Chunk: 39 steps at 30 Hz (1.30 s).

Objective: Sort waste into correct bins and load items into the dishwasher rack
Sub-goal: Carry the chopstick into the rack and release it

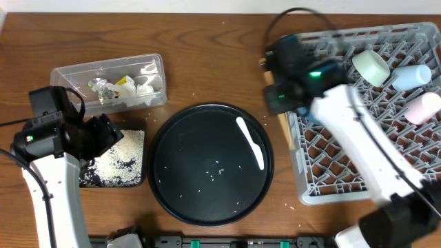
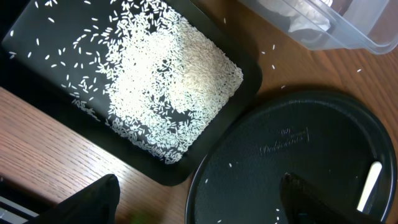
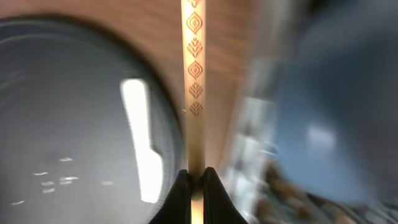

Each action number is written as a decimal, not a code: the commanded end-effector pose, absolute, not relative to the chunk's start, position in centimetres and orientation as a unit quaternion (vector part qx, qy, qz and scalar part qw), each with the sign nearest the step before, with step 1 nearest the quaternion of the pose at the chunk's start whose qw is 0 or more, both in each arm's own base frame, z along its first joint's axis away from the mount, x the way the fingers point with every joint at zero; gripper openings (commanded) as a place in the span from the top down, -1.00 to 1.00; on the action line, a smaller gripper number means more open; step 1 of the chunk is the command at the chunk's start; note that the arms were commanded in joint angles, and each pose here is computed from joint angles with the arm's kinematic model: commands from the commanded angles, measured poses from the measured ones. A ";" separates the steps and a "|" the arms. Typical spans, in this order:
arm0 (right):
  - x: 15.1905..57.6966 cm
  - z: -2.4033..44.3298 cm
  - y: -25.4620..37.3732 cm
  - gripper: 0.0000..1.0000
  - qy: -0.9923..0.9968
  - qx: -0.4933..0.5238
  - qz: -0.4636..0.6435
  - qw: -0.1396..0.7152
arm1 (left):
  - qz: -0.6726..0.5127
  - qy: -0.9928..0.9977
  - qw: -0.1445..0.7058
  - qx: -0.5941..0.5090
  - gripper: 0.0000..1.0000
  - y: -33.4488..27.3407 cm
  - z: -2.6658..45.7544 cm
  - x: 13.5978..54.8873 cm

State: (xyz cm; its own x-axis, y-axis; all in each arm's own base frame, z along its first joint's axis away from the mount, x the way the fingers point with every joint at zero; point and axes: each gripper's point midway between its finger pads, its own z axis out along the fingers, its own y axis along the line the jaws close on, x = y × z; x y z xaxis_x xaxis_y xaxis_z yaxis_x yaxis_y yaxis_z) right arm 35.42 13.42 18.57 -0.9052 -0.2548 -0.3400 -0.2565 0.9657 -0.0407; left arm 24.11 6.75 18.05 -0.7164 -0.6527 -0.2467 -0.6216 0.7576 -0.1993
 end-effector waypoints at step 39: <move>34.3 11.2 -8.4 0.08 0.990 -0.002 -0.102 0.098 | -0.051 0.922 0.149 -0.352 -0.67 6.9 18.0 24.2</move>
